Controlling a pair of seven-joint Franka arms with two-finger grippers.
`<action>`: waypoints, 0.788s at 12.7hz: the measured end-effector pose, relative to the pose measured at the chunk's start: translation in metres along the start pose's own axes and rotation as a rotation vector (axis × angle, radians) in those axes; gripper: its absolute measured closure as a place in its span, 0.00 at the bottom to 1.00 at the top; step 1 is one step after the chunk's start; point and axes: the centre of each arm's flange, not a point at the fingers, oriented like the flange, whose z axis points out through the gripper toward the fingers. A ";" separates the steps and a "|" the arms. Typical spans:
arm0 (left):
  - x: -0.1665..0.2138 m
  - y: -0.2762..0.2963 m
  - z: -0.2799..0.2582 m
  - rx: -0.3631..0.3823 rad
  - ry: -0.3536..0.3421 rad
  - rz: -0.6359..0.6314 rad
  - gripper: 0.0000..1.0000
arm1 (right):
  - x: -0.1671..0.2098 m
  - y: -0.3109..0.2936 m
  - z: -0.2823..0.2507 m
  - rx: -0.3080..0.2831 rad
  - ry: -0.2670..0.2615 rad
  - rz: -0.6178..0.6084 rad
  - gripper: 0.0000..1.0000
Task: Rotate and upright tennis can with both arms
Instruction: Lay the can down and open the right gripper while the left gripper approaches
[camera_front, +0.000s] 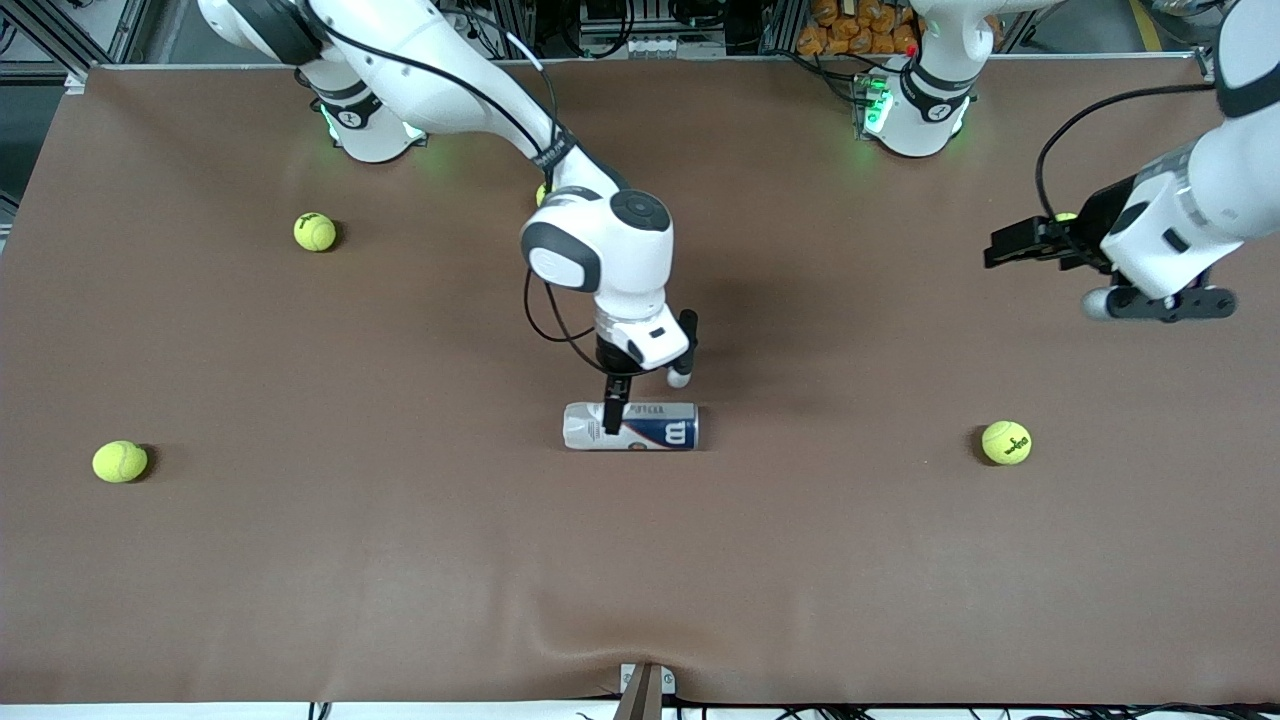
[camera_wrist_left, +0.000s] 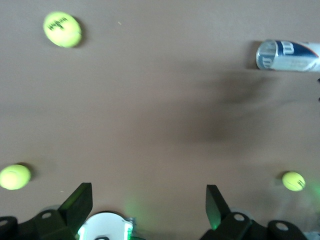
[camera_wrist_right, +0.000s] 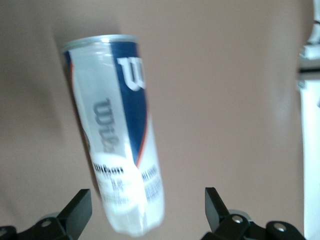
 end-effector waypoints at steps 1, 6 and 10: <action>0.006 0.001 0.011 -0.049 -0.028 -0.003 0.00 | -0.014 0.026 -0.017 0.015 -0.002 0.066 0.00; 0.068 0.008 0.118 -0.325 -0.078 -0.097 0.00 | -0.119 0.147 -0.094 0.066 -0.033 0.378 0.00; 0.097 0.032 0.211 -0.484 -0.164 -0.189 0.00 | -0.265 0.240 -0.152 0.163 -0.057 0.701 0.00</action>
